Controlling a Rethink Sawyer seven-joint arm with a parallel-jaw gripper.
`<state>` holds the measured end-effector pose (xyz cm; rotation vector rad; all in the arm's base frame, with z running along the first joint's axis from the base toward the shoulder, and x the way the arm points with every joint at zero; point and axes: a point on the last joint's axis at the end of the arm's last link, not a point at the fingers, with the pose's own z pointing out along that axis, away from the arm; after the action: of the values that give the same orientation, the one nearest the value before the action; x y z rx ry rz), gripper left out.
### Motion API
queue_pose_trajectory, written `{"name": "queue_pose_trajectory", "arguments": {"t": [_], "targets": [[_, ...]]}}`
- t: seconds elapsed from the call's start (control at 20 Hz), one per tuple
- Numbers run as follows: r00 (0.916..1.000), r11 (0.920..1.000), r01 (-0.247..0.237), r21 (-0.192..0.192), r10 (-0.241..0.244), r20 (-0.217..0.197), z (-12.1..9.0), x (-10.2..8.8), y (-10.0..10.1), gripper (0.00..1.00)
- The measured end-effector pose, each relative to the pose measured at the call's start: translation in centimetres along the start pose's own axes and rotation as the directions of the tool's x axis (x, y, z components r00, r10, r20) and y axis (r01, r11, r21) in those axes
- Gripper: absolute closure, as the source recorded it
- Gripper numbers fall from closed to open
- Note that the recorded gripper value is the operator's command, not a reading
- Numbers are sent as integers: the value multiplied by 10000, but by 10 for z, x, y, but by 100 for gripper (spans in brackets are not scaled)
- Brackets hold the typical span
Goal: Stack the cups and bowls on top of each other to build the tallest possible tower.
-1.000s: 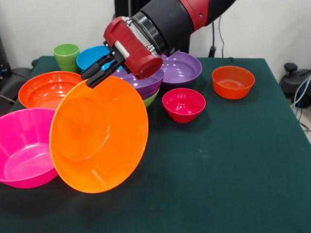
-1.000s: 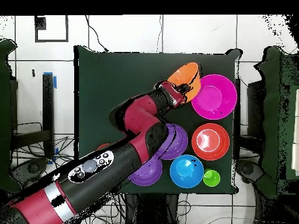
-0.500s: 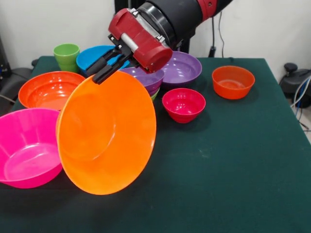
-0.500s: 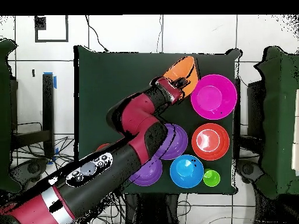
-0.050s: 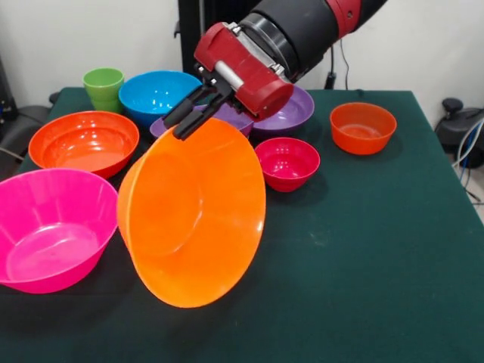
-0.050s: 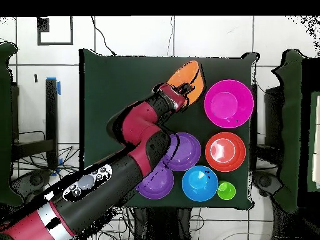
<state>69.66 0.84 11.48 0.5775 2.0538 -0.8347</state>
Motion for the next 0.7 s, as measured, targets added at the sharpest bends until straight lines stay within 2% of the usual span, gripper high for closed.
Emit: {"name": "queue_pose_trajectory", "arguments": {"t": [0.3,0.55,0.7], "targets": [[9998,9997,-21,-250,26,178,-1,3,7,100],[9983,9987,-22,-505,51,581,-2,1,12,100],[9976,9984,-20,-566,59,685,-2,0,13,100]]}}
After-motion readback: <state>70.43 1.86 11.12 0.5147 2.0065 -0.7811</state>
